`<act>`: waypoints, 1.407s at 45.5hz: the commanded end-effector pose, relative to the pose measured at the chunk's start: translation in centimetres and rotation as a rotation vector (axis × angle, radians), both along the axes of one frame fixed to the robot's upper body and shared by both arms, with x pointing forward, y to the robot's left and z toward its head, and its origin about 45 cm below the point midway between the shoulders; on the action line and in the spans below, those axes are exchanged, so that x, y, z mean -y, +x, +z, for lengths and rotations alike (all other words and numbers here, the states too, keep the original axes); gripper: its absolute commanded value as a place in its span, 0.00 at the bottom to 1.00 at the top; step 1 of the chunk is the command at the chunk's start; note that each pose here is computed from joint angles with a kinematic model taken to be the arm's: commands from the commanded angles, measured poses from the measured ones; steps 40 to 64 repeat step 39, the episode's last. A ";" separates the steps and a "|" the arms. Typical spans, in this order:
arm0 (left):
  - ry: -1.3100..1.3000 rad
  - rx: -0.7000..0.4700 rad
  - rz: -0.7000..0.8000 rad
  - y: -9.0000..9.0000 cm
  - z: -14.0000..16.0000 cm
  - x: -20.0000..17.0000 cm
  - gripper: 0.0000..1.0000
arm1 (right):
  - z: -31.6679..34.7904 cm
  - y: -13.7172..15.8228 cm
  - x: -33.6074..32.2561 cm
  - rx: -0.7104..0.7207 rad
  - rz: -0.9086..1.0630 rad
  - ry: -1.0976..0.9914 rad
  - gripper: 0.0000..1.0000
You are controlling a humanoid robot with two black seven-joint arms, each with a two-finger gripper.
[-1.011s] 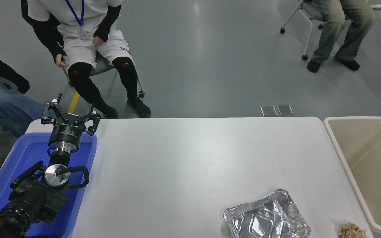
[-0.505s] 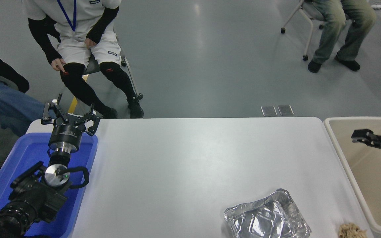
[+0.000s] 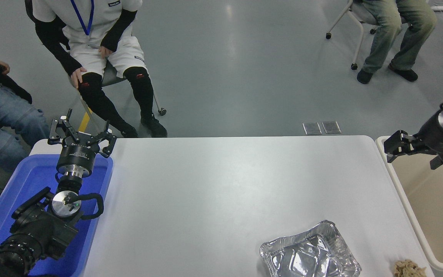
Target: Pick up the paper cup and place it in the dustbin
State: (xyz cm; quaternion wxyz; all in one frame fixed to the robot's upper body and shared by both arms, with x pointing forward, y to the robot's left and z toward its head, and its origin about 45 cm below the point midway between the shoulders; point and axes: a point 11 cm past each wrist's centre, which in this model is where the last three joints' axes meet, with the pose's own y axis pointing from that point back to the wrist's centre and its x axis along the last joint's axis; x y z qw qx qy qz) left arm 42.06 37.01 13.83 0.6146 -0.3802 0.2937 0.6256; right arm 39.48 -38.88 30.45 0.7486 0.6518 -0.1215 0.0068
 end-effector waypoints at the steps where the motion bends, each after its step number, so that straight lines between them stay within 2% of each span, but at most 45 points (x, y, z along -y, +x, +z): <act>1: 0.000 -0.001 0.001 0.0 0.0 0.0 0.99 | 4.0 1.9 -5.0 0.025 0.128 -0.053 1.00; 17: 0.000 0.000 0.000 0.0 0.0 0.0 0.99 | 4.5 2.5 -12.4 0.041 0.264 0.052 1.00; 64: 0.001 0.000 -0.001 0.0 0.0 0.0 0.99 | 3.9 2.4 -11.8 0.019 0.255 -0.002 1.00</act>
